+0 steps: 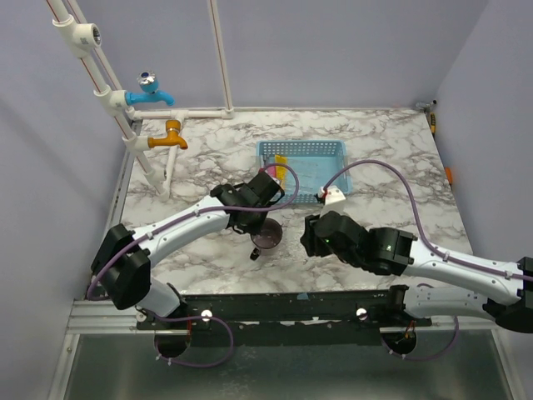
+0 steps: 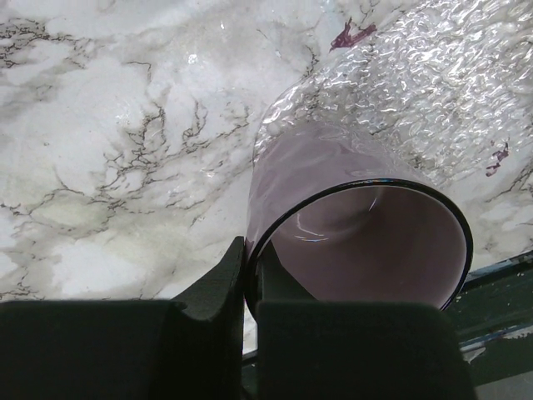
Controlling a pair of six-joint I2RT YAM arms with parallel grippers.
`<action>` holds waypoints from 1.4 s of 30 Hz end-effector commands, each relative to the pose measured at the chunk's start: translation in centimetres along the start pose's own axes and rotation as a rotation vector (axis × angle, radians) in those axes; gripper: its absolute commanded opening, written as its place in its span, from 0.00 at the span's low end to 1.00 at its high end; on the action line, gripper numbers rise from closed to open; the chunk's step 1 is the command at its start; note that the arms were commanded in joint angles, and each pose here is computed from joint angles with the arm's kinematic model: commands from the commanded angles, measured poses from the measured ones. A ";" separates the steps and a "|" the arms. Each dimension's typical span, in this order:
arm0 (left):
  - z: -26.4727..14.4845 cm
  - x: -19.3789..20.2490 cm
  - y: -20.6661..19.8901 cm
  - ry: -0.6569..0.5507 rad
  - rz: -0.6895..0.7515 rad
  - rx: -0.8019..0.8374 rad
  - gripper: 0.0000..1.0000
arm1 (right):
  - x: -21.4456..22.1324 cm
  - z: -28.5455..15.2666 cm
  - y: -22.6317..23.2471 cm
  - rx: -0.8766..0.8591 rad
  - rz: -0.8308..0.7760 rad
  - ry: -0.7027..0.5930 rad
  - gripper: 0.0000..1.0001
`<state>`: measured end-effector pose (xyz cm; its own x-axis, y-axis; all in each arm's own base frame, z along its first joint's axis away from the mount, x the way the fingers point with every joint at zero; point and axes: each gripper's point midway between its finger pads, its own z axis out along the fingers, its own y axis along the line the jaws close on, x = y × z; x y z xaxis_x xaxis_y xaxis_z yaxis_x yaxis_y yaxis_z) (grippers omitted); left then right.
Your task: Prepare toiletry sets of a toothbrush and toothpaste on the tray
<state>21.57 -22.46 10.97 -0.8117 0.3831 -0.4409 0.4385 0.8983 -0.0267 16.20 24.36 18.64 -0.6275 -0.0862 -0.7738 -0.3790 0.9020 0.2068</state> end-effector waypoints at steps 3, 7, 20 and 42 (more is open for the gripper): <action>0.2 -1.9 -0.8 -0.047 0.026 -0.035 0.00 | 1.4 0.7 0.1 -0.009 -0.048 0.032 0.49; 0.8 -1.6 -0.9 -0.032 0.026 -0.041 0.00 | 1.7 0.8 0.2 -0.020 -0.038 0.037 0.50; 2.0 -0.8 -2.0 0.006 0.029 0.012 0.00 | 2.7 1.3 0.1 -0.012 -0.038 0.063 0.50; 2.0 0.7 -1.7 0.028 0.023 0.021 0.00 | 3.3 2.1 0.3 0.008 -0.046 0.092 0.50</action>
<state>21.36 -23.86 8.36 -0.8152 0.4209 -0.3978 0.4619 0.8869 -0.0079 15.69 24.54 14.91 -0.6630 -0.1709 -0.7289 -0.3981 0.9050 0.1499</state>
